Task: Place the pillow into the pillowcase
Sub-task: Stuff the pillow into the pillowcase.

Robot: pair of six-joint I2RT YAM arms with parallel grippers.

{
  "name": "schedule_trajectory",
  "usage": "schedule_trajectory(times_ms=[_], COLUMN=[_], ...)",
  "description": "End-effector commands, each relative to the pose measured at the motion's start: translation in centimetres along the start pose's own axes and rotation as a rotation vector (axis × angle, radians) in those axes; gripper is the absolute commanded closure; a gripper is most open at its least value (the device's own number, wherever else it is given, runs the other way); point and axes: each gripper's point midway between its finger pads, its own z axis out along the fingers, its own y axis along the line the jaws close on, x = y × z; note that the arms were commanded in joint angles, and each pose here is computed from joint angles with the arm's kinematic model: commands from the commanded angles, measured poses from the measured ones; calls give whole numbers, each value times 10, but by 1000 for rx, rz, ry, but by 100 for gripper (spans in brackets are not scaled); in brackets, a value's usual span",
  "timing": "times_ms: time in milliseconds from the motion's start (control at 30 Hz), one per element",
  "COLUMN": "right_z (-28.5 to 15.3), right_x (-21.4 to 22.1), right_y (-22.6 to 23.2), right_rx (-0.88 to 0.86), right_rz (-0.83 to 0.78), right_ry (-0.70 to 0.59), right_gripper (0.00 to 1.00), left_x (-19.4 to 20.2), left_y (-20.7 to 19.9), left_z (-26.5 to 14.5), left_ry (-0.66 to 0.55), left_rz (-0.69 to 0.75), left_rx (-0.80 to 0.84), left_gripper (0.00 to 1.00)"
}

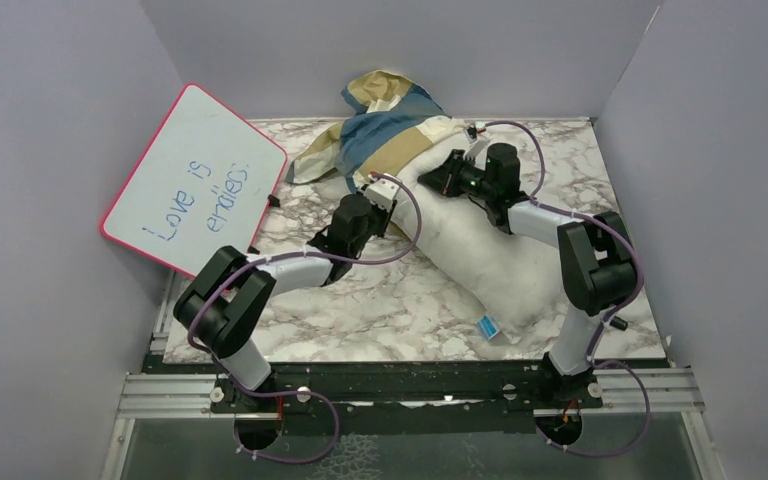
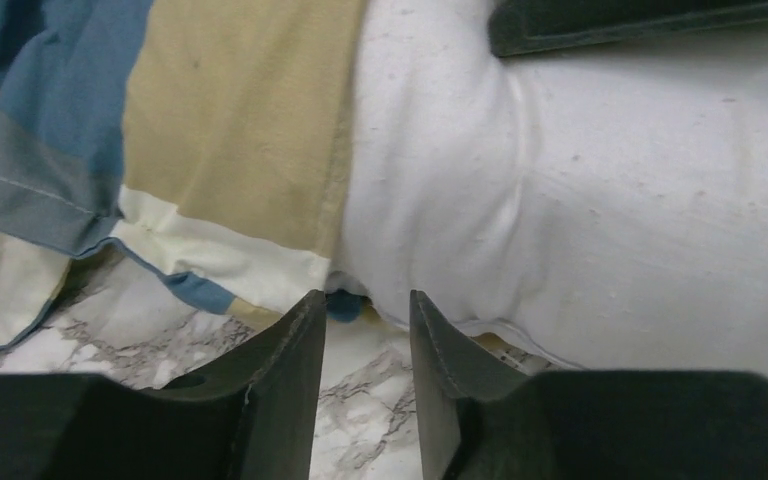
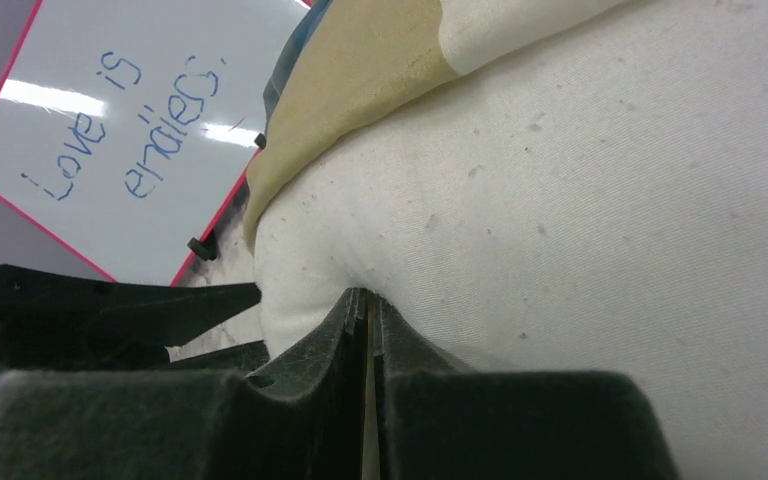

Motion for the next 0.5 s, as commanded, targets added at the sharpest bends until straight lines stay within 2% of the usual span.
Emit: schedule_trajectory(times_ms=[0,67,167,200,333,467], right_z=[-5,-6,-7,-7,-11,-25], right_x=[8,8,8,8,9,-6], right_y=[-12,-12,-11,-11,-4,11], right_rx=[63,62,61,60,59,85], right_rz=[13,10,10,11,-5,-35], right_ry=[7,7,8,11,60,97], right_gripper=[89,89,87,86,79,78], left_x=[-11,-13,-17,-19,-20,-19], left_y=[38,47,46,43,40,45], left_z=[-2,0,7,10,24,35], left_ry=[-16,-17,-21,-25,-23,-16], left_rz=[-31,-18,25,46,86,93], left_rx=[-180,-211,-183,-160,-137,-163], left_gripper=[62,60,40,38,38,38])
